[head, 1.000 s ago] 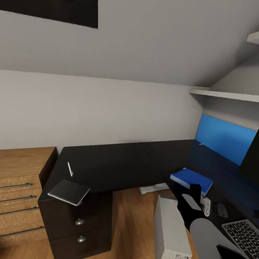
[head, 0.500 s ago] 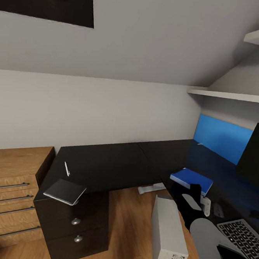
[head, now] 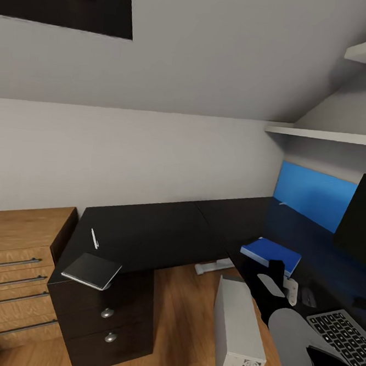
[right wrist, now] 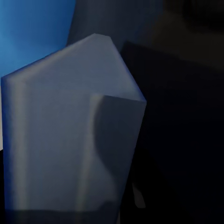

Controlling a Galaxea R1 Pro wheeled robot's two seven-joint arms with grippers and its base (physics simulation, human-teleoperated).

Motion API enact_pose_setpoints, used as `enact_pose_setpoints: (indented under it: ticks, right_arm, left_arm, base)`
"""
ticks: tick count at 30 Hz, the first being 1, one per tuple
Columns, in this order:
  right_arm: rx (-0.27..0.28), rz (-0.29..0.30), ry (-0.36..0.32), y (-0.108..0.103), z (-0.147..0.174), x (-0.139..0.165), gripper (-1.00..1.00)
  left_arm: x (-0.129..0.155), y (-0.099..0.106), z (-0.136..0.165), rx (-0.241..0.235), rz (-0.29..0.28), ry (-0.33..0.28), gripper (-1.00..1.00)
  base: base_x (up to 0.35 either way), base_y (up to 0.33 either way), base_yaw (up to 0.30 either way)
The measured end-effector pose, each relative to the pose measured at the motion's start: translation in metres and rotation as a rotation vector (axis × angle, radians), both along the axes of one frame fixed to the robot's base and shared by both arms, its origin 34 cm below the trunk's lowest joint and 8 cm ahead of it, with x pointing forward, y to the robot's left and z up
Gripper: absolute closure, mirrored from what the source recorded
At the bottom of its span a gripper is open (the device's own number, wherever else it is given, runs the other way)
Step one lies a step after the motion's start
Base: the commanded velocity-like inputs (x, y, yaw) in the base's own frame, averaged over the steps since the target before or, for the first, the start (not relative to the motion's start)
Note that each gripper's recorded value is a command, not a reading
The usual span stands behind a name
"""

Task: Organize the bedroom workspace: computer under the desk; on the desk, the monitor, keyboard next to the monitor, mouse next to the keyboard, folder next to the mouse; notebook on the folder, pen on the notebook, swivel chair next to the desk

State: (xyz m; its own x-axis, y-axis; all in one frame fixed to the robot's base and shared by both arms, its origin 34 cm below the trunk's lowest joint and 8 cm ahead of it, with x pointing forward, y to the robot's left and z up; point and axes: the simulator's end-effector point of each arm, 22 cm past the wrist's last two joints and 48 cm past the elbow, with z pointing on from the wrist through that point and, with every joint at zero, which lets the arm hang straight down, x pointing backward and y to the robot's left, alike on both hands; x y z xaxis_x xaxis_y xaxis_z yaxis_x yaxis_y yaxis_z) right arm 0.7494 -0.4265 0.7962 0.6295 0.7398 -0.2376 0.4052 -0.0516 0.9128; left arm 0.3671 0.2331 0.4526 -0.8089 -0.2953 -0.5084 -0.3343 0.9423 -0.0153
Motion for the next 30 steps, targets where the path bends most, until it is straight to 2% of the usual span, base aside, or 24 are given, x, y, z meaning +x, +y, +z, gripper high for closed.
enact_pose_setpoints:
  ticks: [30]
  right_arm:
    - [0.005,-0.005,-0.012,-0.0006,0.0025,0.0007,1.00]
  left_arm:
    - [-0.0006,0.0002,-0.0003,0.000,0.000,0.002,-1.00]
  base:
    - [0.000,0.000,0.000]
